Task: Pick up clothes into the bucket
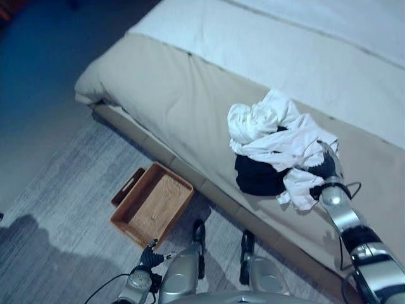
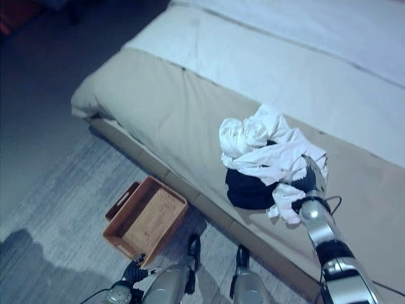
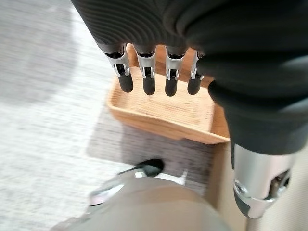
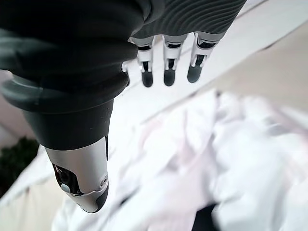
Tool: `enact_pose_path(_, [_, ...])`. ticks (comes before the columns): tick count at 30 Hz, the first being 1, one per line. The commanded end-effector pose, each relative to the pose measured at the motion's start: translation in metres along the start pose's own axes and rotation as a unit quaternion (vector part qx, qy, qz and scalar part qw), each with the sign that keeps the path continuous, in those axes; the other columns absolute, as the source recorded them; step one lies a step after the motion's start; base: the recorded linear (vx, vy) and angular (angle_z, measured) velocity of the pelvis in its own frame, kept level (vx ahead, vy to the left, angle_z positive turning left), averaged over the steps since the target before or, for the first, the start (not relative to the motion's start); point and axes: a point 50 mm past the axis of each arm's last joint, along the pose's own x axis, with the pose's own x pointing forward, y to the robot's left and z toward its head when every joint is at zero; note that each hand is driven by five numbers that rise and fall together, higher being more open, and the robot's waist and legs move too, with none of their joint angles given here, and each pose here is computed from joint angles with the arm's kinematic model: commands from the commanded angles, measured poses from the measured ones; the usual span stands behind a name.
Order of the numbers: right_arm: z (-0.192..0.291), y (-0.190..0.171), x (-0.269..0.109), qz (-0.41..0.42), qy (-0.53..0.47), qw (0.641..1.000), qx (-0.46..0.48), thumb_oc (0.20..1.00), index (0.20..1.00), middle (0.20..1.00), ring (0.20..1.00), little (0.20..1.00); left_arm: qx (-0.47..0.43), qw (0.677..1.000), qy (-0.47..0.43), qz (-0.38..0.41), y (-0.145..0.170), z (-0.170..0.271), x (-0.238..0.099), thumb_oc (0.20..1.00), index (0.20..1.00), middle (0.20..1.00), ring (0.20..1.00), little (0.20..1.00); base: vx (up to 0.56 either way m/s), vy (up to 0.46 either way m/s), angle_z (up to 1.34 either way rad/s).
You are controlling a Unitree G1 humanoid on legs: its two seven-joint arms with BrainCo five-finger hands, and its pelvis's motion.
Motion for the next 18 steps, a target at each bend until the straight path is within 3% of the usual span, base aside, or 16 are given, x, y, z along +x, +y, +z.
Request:
enact_pose_path(1, [0.005,0.001,0.007,0.001,0.014,1.0,0.002,1.0,1.0,1.0,1.0,1.0,-0.012,1.0,-0.027,0.007,-0.005,0.017,0.003,1.0,1.0,1.0,1.0,1.0,-0.09,0.074,0.22])
enact_pose_path(4, [0.008,-0.004,0.02,0.009,0.046,0.998,-0.032,1.0,1.0,1.0,1.0,1.0,-0.021,0.999,-0.036,0.017,-0.003,0.027,0.007,1.0,1.0,1.0,1.0,1.0,-0.07,0.042,0.16])
enact_pose_path(11, [0.016,-0.034,0.038,-0.066,0.097,0.992,0.037,1.0,1.0,1.0,1.0,1.0,-0.041,0.994,-0.1,0.002,-0.016,0.065,0.009,1.0,1.0,1.0,1.0,1.0,-0.03,0.052,0.14])
enact_pose_path(12, [0.02,-0.039,0.04,-0.077,0.093,0.992,0.038,0.947,0.947,0.947,0.947,0.947,-0.04,0.993,-0.108,0.0,-0.017,0.069,0.009,1.0,1.0,1.0,1.0,1.0,0.01,0.029,0.13])
enact_pose_path(13, [0.02,-0.044,0.041,-0.082,0.094,0.991,0.041,0.79,0.79,0.79,0.79,0.79,-0.036,0.993,-0.115,-0.005,-0.019,0.072,0.009,1.0,1.0,1.0,1.0,1.0,0.01,0.045,0.13])
enact_pose_path(14, [0.024,-0.049,0.044,-0.093,0.092,0.99,0.057,0.2,0.2,0.2,0.2,0.2,-0.033,0.992,-0.123,-0.009,-0.021,0.076,0.009,1.0,1.0,1.0,1.0,1.0,0.02,0.038,0.09])
enact_pose_path(18, [0.034,-0.057,0.047,-0.118,0.075,0.984,0.106,0.2,0.2,0.2,0.2,0.2,-0.031,0.99,-0.137,-0.023,-0.029,0.083,0.007,1.0,1.0,1.0,1.0,1.0,0.04,0.026,0.04])
